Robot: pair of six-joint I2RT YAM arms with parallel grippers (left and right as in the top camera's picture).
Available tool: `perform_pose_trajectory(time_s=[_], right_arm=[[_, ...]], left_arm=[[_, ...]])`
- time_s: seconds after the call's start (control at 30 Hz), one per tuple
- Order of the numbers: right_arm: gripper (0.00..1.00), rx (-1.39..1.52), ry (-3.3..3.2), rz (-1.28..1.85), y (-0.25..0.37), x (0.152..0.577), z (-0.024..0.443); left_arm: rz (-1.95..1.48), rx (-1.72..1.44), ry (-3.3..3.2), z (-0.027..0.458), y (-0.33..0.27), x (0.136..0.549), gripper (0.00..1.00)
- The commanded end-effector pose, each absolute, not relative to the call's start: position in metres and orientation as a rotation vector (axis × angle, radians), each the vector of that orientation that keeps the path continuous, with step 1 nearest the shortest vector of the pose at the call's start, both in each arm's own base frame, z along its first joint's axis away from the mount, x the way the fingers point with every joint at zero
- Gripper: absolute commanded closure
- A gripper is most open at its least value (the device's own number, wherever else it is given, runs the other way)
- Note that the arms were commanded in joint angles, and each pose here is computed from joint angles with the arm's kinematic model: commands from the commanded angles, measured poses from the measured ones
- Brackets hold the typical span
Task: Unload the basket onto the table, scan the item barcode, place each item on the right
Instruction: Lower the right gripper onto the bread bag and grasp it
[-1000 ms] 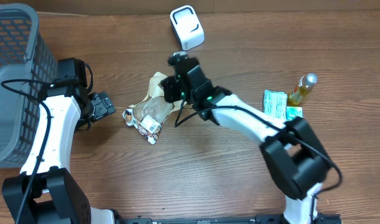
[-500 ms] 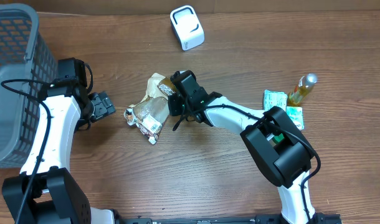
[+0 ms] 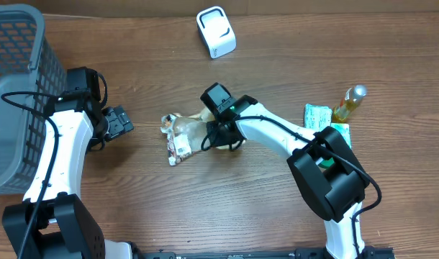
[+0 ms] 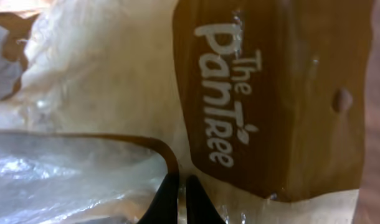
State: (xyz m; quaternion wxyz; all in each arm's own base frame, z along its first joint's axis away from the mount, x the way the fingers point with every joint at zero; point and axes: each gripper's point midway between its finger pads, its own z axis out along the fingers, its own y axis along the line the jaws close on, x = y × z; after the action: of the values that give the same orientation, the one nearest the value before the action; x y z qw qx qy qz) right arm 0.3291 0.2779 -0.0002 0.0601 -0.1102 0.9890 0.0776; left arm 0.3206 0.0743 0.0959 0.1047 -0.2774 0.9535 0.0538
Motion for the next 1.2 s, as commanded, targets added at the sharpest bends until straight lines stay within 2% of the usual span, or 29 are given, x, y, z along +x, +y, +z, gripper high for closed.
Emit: perform_pose_trajectory(time_s=[0.0,0.13,0.3,0.33,0.37,0.4,0.43,0.77,0.8,0.97,1.17], right_arm=[[0.96,-0.34,3.125,0.165,0.262,0.304,-0.009],[0.93,-0.456,3.184,0.088,0.251,0.298,0.019],[0.8,-0.459,3.16,0.167,0.265,0.313,0.068],[0.73,-0.459,3.146,0.199,0.27,0.316,0.078],[0.61,-0.463,3.137,0.211,0.273,0.318,0.083],[0.34,-0.474,3.128,0.216,0.276,0.318,0.086],[0.25,-0.496,3.124,0.215,0.277,0.317,0.086],[0.16,-0.505,3.084,-0.011,0.254,0.321,0.048],[0.13,-0.502,3.076,-0.022,0.252,0.323,0.042],[0.04,-0.501,3.072,0.018,0.255,0.321,0.027],[0.02,-0.494,3.069,0.076,0.258,0.317,0.008]], left_arm=[[0.161,-0.84,2.785,0.101,0.077,0.32,0.0],[0.162,-0.84,2.785,0.101,0.077,0.32,0.0],[0.162,-0.84,2.785,0.101,0.077,0.32,0.0],[0.162,-0.84,2.785,0.101,0.077,0.32,0.0],[0.162,-0.84,2.785,0.101,0.077,0.32,0.0],[0.162,-0.84,2.785,0.101,0.077,0.32,0.0],[0.161,-0.84,2.785,0.101,0.077,0.32,0.0],[0.161,-0.839,2.785,0.101,0.077,0.32,0.0],[0.161,-0.84,2.785,0.101,0.077,0.32,0.0],[0.162,-0.84,2.785,0.101,0.077,0.32,0.01],[0.162,-0.84,2.785,0.101,0.077,0.32,0.01]])
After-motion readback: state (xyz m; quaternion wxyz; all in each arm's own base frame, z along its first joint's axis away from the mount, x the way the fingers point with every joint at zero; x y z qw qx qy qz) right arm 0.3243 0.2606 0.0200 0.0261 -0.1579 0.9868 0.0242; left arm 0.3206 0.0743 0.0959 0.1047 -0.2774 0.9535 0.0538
